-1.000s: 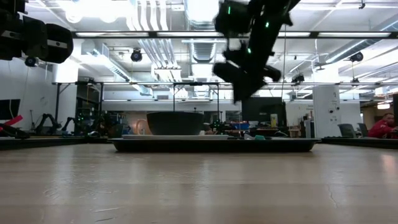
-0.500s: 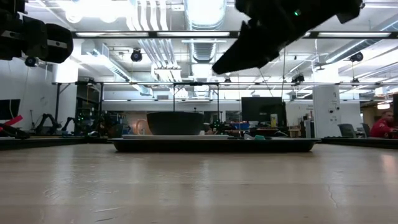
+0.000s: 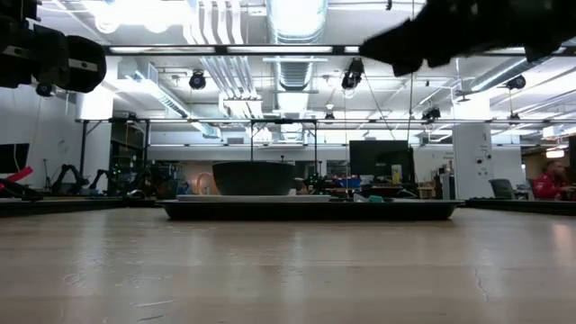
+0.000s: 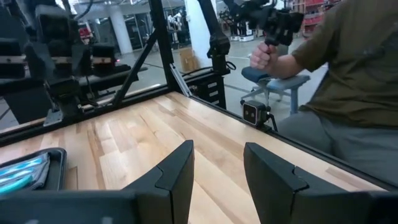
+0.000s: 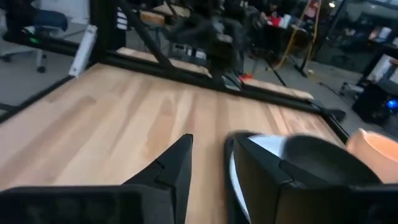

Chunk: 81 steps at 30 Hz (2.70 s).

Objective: Set up tray
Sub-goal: Return to Home Position

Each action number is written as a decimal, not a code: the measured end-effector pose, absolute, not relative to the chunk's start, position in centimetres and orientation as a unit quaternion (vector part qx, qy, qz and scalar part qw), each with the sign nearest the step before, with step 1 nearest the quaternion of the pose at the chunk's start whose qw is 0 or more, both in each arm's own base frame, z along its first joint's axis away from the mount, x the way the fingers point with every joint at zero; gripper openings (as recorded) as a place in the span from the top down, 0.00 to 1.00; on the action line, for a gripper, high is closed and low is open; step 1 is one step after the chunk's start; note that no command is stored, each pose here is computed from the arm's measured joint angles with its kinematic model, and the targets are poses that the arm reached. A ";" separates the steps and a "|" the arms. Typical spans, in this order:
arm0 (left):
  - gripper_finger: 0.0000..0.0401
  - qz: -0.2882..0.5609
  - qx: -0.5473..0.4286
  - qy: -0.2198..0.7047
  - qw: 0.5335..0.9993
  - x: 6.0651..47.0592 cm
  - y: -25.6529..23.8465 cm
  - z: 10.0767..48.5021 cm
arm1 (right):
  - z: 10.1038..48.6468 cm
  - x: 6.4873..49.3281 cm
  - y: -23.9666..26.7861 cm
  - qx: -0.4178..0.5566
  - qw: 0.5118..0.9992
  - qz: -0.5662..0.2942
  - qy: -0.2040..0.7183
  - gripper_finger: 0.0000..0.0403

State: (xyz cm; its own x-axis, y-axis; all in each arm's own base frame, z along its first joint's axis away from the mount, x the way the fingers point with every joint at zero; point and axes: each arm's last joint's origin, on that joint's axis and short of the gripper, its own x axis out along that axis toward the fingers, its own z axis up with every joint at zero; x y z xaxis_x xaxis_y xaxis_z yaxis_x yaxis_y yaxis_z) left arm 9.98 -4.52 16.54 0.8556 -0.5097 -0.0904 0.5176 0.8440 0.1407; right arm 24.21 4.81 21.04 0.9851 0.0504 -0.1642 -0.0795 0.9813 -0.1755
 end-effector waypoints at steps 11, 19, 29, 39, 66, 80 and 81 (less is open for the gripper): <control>0.70 -0.268 0.081 0.027 0.960 10.0 -4.5 16.5 | 20.7 19.8 2.1 -0.126 0.992 0.016 0.010 0.75; 0.70 -0.268 0.081 0.030 0.960 10.0 -4.5 16.5 | 20.3 15.9 1.7 -0.129 0.989 0.022 -0.063 0.76; 0.70 -0.268 0.081 0.031 0.959 10.1 -4.6 16.4 | 19.6 13.1 1.8 -0.125 0.980 0.088 -0.124 0.76; 0.70 -0.268 0.081 0.031 0.960 10.1 -4.6 16.4 | 18.9 11.9 1.7 -0.105 0.983 0.094 -0.117 0.77; 0.70 -0.268 0.081 0.031 0.960 10.1 -4.6 16.4 | 16.7 9.8 1.7 -0.077 0.986 0.150 -0.017 0.80; 0.70 -0.268 0.081 0.031 0.960 10.1 -4.5 16.4 | 16.3 10.1 1.7 -0.054 0.987 0.152 0.016 0.78; 0.70 -0.268 0.081 0.031 0.960 10.1 -4.5 16.4 | 16.3 10.1 1.7 -0.054 0.987 0.152 0.016 0.78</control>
State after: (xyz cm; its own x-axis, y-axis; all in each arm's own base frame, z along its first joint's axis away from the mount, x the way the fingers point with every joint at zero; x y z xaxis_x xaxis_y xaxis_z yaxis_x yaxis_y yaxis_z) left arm 10.05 -4.55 16.43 0.8546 -0.5090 -0.1030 0.5190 0.8434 0.1389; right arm 10.11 1.75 16.26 0.9533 0.2981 -0.0482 -0.3016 0.9480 -0.1015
